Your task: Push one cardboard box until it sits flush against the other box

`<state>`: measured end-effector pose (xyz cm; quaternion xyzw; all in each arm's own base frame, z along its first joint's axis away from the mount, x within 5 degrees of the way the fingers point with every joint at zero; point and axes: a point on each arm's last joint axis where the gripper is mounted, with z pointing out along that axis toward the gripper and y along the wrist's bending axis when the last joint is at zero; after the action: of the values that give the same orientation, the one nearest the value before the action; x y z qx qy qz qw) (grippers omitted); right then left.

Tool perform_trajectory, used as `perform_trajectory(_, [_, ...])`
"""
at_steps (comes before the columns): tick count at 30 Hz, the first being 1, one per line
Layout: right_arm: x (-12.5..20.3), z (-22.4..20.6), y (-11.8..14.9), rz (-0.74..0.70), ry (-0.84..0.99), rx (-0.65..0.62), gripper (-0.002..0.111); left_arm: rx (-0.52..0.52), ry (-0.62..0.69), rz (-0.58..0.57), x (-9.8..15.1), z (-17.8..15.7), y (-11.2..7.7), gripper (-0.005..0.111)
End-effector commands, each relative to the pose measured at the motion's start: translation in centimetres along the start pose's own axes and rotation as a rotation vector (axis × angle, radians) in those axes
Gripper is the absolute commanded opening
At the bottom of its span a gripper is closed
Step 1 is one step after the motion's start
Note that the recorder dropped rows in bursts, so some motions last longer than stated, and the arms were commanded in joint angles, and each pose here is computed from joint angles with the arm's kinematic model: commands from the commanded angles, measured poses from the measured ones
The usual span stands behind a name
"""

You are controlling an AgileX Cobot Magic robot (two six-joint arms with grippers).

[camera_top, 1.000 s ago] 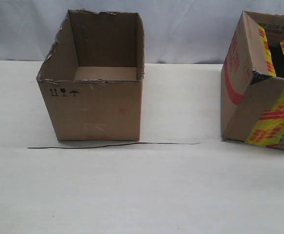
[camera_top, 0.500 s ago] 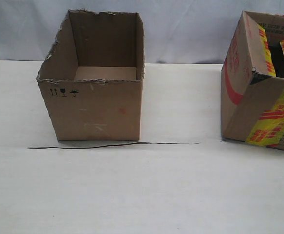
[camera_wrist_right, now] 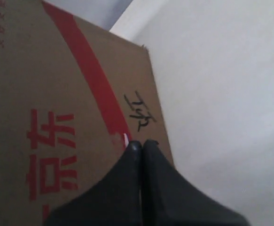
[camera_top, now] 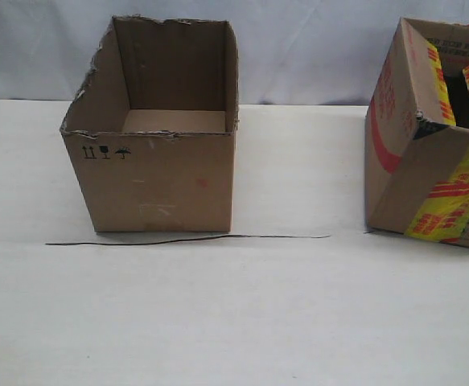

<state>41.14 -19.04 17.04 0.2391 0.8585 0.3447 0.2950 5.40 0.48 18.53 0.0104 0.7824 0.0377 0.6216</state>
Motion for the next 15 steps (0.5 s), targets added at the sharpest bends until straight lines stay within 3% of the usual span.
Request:
perform_trajectory(1, [0.3, 1.7, -1.1, 0.03, 0.064, -0.133, 0.0, 0.012, -0.011, -0.009, -0.1, 0.0, -0.1, 0.0])
perform_trajectory(7, [1.2, 3.2, -1.7, 0.031, 0.13, -0.16, 0.0, 0.012, -0.011, -0.009, -0.1, 0.0, -0.1, 0.0])
perform_trajectory(15, [3.1, 7.1, 2.3, -0.07, 0.207, -0.202, 0.0, 0.012, -0.011, -0.009, -0.1, 0.0, -0.1, 0.0])
